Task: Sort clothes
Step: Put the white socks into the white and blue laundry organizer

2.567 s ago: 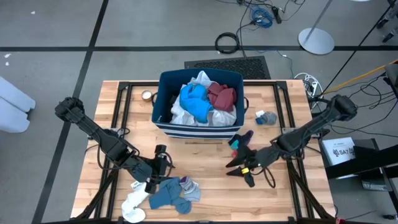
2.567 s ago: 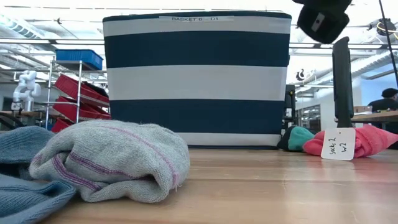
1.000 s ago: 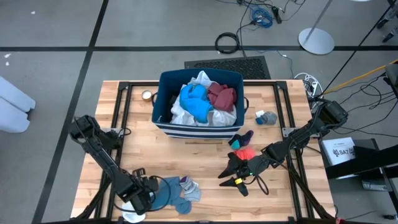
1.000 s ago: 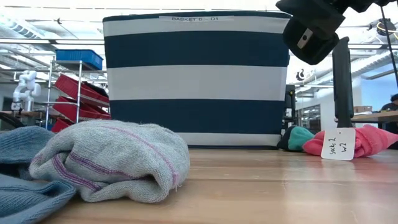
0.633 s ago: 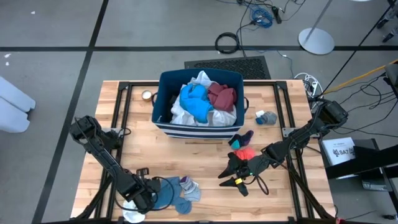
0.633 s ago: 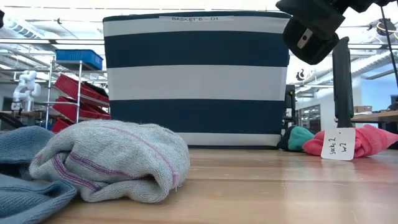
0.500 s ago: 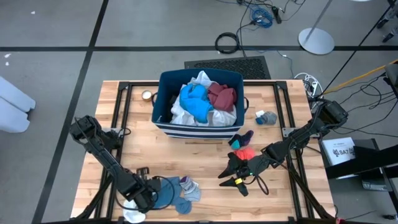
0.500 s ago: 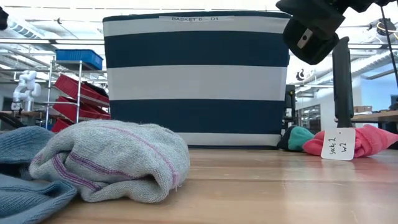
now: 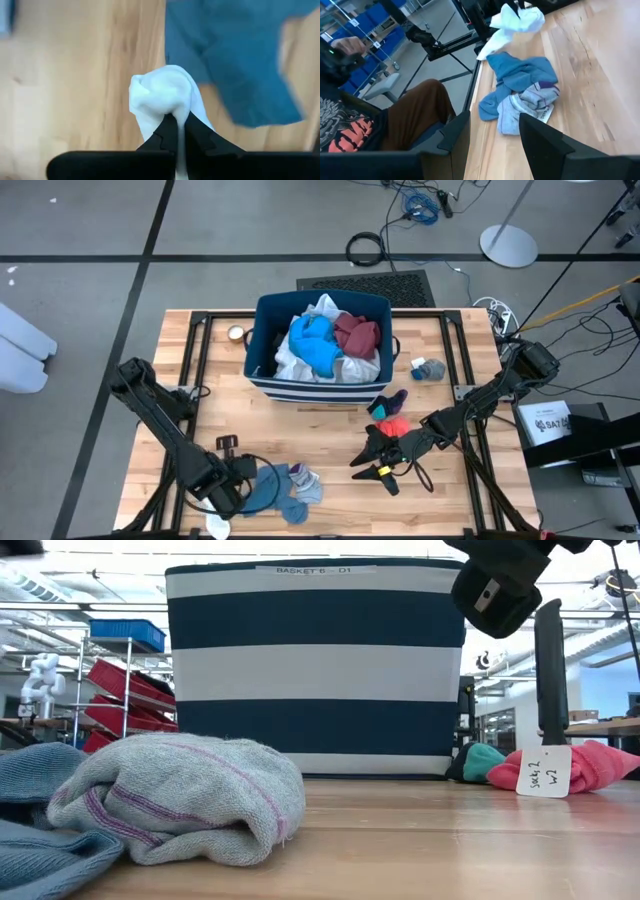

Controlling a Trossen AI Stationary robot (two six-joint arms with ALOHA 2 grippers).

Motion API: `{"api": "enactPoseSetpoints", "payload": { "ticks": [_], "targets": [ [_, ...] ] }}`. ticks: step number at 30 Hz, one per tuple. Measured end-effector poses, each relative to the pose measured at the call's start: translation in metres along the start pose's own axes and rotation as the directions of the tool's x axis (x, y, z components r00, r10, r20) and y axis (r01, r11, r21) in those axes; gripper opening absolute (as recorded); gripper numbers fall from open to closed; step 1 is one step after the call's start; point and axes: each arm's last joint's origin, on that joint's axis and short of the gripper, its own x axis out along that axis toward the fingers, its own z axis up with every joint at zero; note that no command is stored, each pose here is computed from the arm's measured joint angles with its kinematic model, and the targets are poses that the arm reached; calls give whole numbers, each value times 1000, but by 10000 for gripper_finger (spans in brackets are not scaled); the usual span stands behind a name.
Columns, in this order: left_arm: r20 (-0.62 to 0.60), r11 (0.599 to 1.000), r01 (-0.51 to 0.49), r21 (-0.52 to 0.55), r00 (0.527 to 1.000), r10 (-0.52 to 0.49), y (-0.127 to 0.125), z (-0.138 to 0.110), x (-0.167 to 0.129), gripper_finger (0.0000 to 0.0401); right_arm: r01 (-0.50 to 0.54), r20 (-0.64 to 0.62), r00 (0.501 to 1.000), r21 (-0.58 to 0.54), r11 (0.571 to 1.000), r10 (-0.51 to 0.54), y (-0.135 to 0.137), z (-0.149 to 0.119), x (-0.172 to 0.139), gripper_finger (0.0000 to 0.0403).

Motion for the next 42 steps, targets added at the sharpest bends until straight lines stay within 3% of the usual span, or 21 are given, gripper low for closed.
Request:
{"api": "enactPoseSetpoints", "payload": {
  "ticks": [5,12,19,24,30,36,42],
  "targets": [
    [216,999,47,29,975,-52,3,13,-36,10,-6,63,998,-43,999,9,2,5,0,157],
    [534,984,75,160,832,-150,-4,34,-66,10,-56,172,981,-167,984,85,12,14,-2,157],
    [657,973,38,226,732,-181,-4,58,-73,10,-72,236,961,-279,958,141,18,16,-1,157],
    [703,979,22,204,692,-162,4,76,-72,10,26,254,963,-421,907,90,22,17,21,157],
    [711,980,37,194,683,-167,12,90,-63,10,115,300,953,-500,859,47,32,28,51,157],
    [682,976,50,210,708,-183,11,96,-52,14,299,342,929,-475,828,-140,37,37,71,157],
    [658,975,33,222,733,-174,4,99,-38,17,319,327,930,-481,817,-170,42,43,80,157]
  ]
}}
